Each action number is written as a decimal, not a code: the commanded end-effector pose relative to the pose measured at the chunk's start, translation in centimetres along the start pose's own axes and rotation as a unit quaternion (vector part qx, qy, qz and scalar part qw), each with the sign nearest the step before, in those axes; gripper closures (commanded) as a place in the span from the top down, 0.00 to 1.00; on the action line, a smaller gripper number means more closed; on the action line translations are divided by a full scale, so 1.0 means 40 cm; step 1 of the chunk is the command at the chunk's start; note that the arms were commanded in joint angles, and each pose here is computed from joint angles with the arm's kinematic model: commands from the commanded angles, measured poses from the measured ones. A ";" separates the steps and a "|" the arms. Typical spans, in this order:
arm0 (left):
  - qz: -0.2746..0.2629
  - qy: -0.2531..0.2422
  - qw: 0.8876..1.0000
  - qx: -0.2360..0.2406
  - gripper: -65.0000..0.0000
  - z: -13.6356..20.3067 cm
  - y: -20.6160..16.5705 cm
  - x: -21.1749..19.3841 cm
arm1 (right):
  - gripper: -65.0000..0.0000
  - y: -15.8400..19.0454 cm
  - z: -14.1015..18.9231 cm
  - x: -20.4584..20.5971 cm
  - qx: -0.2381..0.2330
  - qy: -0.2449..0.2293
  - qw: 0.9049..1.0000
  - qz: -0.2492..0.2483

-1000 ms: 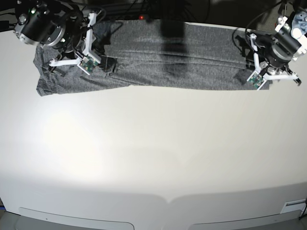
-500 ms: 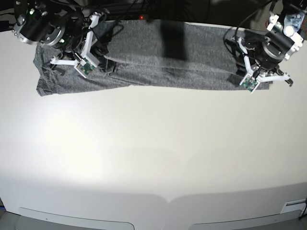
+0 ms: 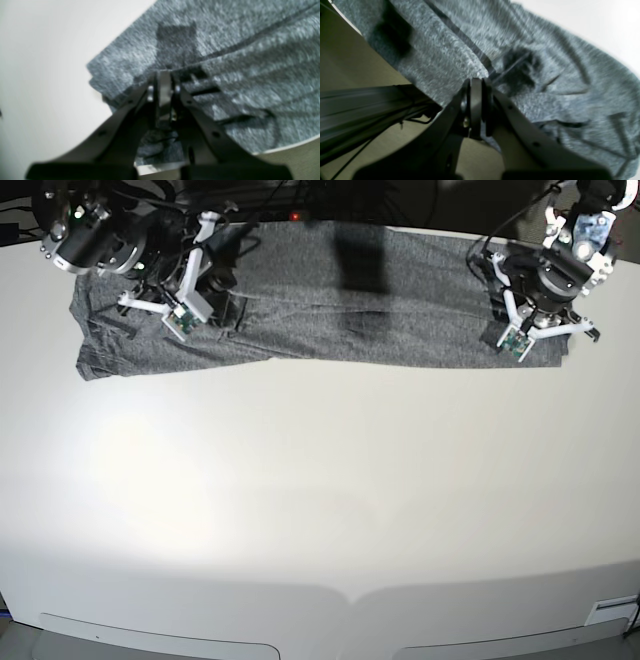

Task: Fold the T-shirt properly
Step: 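Grasp the strip's edge with both grippers and tuck it flat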

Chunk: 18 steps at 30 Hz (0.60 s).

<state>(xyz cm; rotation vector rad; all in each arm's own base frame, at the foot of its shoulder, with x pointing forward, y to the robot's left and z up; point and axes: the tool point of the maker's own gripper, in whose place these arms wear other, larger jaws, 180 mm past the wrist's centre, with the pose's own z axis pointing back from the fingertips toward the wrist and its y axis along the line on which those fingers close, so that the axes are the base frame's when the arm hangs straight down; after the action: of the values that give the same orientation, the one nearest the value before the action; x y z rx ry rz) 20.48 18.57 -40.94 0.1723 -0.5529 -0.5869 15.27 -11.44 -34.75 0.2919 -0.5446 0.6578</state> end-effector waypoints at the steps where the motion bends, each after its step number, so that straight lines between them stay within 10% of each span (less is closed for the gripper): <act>1: -0.003 -0.014 1.000 0.018 0.00 0.001 0.026 0.020 | 0.00 -0.003 0.003 0.024 -0.003 -0.019 1.000 0.001; 18: 0.002 -0.035 0.999 0.022 0.00 -0.009 0.030 0.046 | 0.00 -0.045 -0.146 0.066 -0.010 -0.026 0.998 -0.057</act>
<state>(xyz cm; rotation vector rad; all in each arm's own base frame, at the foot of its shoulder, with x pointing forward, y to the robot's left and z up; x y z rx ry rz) 21.87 18.15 -40.83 0.1712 -0.6023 -0.5764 19.71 -9.27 -39.09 0.3115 -0.5396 0.5270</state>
